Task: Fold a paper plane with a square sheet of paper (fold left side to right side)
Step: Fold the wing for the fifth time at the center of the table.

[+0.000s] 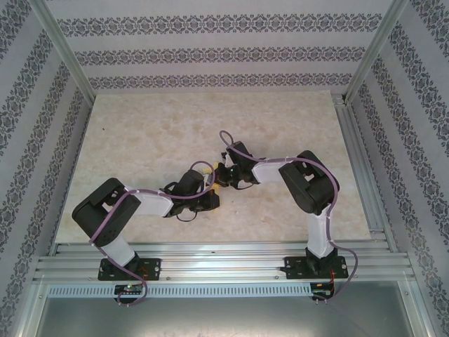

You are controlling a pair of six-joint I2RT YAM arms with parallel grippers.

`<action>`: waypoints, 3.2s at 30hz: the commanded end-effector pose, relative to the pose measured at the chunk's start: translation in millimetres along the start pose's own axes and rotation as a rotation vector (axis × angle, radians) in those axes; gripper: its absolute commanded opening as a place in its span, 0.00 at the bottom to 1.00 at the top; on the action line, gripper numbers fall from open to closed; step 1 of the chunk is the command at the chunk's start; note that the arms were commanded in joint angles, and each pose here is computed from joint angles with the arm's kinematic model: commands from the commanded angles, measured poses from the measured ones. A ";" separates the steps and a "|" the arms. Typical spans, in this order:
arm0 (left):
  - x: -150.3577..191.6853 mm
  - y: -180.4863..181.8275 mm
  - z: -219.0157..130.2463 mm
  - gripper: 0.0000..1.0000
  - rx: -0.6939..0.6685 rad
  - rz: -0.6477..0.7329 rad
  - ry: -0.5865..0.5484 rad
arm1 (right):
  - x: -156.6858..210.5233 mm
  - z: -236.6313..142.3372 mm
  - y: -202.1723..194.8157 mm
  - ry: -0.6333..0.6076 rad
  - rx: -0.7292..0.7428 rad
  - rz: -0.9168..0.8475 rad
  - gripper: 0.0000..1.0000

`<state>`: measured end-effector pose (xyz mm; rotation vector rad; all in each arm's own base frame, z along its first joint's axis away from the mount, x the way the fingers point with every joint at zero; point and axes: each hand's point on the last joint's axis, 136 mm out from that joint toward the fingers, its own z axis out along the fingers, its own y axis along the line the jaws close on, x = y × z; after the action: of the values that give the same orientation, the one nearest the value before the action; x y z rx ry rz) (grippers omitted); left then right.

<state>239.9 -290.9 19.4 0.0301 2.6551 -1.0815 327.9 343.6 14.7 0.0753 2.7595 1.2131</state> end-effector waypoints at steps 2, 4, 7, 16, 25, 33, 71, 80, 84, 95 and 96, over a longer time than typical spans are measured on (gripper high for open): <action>28.9 13.9 -8.3 0.03 -0.065 0.009 0.092 | 4.9 7.2 -39.5 0.025 0.145 0.026 0.01; 32.7 10.9 -11.0 0.03 -0.058 0.021 0.114 | 6.5 6.8 -43.8 0.031 0.164 0.025 0.01; 42.7 6.3 -11.6 0.03 -0.037 0.037 0.166 | 5.3 5.5 -46.1 0.030 0.178 0.021 0.01; 46.7 -2.7 -27.1 0.03 -0.006 0.043 0.143 | 5.2 3.7 -45.1 0.031 0.182 0.015 0.01; -12.9 -9.0 -112.4 0.16 0.007 0.016 -0.109 | -16.4 -16.3 6.5 -0.046 0.021 -0.049 0.06; -53.0 -1.2 -132.0 0.40 0.058 -0.074 -0.156 | -33.5 -70.3 39.5 -0.136 -0.013 -0.102 0.17; -90.5 -16.3 5.2 0.27 -0.240 0.122 0.174 | -16.5 -162.1 -44.8 -0.270 0.122 0.019 0.16; -95.2 -12.2 -12.5 0.09 -0.256 0.124 0.123 | -16.1 -161.4 -43.5 -0.264 0.116 0.016 0.15; -97.5 -6.1 -22.2 0.06 -0.250 0.109 0.100 | -13.5 -158.5 -39.4 -0.251 0.106 0.001 0.15; -99.3 21.6 -27.8 0.00 -0.166 0.091 0.076 | 2.3 -132.0 3.9 -0.211 -0.011 -0.065 0.11; -100.1 23.2 -26.8 0.00 -0.165 0.093 0.074 | 5.1 -127.7 8.4 -0.205 -0.022 -0.066 0.11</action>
<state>320.2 -240.6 35.2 0.0856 2.8687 -0.7685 306.6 239.1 98.4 0.1246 2.5968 1.0747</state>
